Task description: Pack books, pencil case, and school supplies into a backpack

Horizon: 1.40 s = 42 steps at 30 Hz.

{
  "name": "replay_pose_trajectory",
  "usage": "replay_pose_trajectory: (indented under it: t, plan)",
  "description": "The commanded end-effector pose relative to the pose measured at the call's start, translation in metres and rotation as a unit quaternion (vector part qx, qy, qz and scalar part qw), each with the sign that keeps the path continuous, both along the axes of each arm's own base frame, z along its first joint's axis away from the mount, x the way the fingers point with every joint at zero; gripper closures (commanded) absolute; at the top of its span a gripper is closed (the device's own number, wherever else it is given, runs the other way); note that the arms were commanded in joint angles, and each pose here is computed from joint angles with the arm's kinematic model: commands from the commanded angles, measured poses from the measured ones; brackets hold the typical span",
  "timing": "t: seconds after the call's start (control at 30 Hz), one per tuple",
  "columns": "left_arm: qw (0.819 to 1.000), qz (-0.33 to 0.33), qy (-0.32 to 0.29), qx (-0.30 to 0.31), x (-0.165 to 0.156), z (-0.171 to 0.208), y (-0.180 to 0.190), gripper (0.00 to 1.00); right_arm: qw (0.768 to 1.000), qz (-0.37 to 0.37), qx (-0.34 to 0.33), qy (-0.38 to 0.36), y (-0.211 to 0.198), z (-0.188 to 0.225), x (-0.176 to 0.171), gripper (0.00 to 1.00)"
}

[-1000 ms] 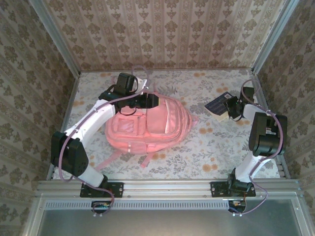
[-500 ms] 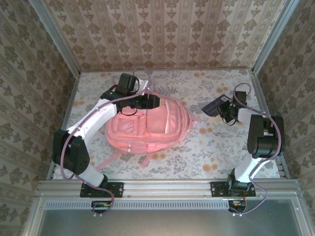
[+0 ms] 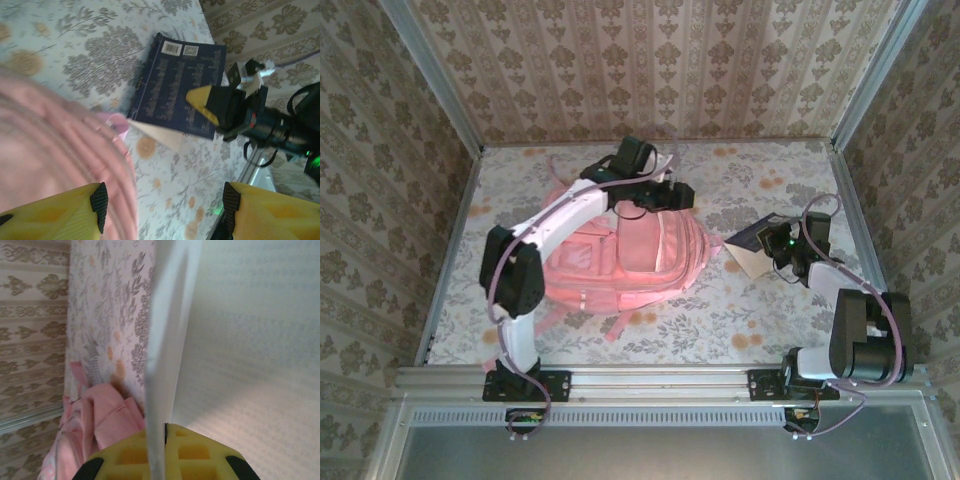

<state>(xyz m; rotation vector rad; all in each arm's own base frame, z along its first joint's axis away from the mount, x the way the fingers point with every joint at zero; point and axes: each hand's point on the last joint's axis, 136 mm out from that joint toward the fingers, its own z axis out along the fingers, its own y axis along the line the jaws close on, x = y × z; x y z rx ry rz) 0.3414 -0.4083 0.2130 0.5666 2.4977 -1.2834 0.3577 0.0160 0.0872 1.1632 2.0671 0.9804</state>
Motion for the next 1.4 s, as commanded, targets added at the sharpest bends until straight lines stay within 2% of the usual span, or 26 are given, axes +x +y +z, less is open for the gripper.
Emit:
replay_pose_trajectory:
  t: [0.0, 0.2, 0.53, 0.87, 1.1, 1.37]
  plan:
    - [0.999, -0.011, 0.051, -0.015, 0.000, -0.007, -0.023, 0.34, 0.997, 0.013, 0.030, -0.064, 0.009, 0.028, 0.004, 1.00]
    - [0.994, -0.022, 0.102, -0.013, 0.005, -0.038, -0.056, 0.33, 0.994, 0.021, 0.030, -0.108, 0.014, 0.050, -0.007, 1.00]
    - [0.984, -0.030, 0.172, -0.026, 0.002, -0.070, -0.083, 0.31, 0.986, 0.022, 0.016, -0.163, 0.015, 0.088, -0.019, 1.00]
    - [0.969, -0.027, 0.235, -0.075, -0.007, -0.081, -0.107, 0.33, 0.987, 0.021, 0.034, -0.155, 0.020, 0.070, -0.016, 1.00]
    - [0.964, -0.024, 0.258, -0.067, -0.014, -0.105, -0.111, 0.33, 0.988, 0.017, 0.055, -0.141, 0.023, 0.048, -0.014, 1.00]
    - [0.958, -0.019, 0.280, -0.059, -0.023, -0.131, -0.111, 0.35, 0.987, 0.015, 0.056, -0.147, 0.023, 0.049, -0.011, 1.00]
